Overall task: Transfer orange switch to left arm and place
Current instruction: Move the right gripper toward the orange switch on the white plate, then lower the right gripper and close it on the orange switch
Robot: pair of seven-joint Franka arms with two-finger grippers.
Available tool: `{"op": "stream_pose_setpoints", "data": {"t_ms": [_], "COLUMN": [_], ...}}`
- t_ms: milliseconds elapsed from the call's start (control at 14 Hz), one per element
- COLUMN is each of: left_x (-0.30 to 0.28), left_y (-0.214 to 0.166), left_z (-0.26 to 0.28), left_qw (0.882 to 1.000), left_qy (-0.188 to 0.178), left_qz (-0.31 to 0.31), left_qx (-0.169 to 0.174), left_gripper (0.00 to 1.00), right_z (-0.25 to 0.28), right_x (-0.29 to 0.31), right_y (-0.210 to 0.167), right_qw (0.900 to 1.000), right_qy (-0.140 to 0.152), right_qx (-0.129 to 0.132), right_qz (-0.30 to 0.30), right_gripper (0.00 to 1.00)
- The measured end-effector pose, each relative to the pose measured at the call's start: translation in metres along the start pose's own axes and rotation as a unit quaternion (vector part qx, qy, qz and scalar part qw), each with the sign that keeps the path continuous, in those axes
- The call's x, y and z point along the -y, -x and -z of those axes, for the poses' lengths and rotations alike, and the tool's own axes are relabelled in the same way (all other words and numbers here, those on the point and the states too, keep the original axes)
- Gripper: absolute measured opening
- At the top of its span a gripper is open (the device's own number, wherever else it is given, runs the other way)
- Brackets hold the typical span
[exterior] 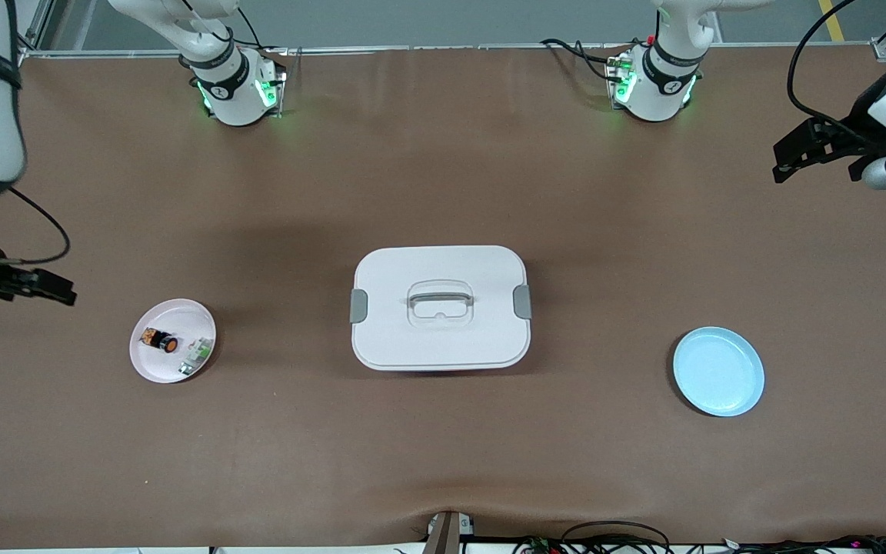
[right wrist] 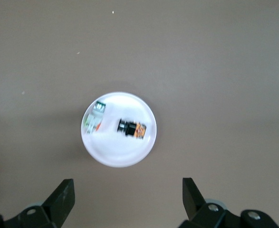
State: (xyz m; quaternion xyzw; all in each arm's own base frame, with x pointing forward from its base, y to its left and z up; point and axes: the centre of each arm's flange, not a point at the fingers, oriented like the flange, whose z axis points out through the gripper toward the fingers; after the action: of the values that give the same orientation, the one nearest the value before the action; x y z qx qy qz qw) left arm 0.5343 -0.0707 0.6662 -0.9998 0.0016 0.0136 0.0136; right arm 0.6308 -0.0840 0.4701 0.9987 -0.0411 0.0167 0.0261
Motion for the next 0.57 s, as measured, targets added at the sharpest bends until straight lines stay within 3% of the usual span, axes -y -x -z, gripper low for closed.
{"op": "stream_pose_setpoints", "data": {"t_ms": [287,573], "left_x": [-0.001,-0.002], "left_y": [-0.003,-0.008], "left_z": [-0.009,-0.017], "left_qw": [1.0,1.0], "left_qy": [0.0,0.001], "left_qz": [0.0,-0.001], "left_qx": [-0.001,-0.004], "left_gripper": [1.0,1.0], "right_z": [-0.083,-0.162], "right_x": [-0.001,0.0], "right_y": [-0.001,-0.01], "right_qw": [1.0,0.999], "right_qy": [-0.001,-0.027], "right_qx": [0.013,0.027], "right_qz": [-0.01,-0.038], "right_gripper": [1.0,1.0]}}
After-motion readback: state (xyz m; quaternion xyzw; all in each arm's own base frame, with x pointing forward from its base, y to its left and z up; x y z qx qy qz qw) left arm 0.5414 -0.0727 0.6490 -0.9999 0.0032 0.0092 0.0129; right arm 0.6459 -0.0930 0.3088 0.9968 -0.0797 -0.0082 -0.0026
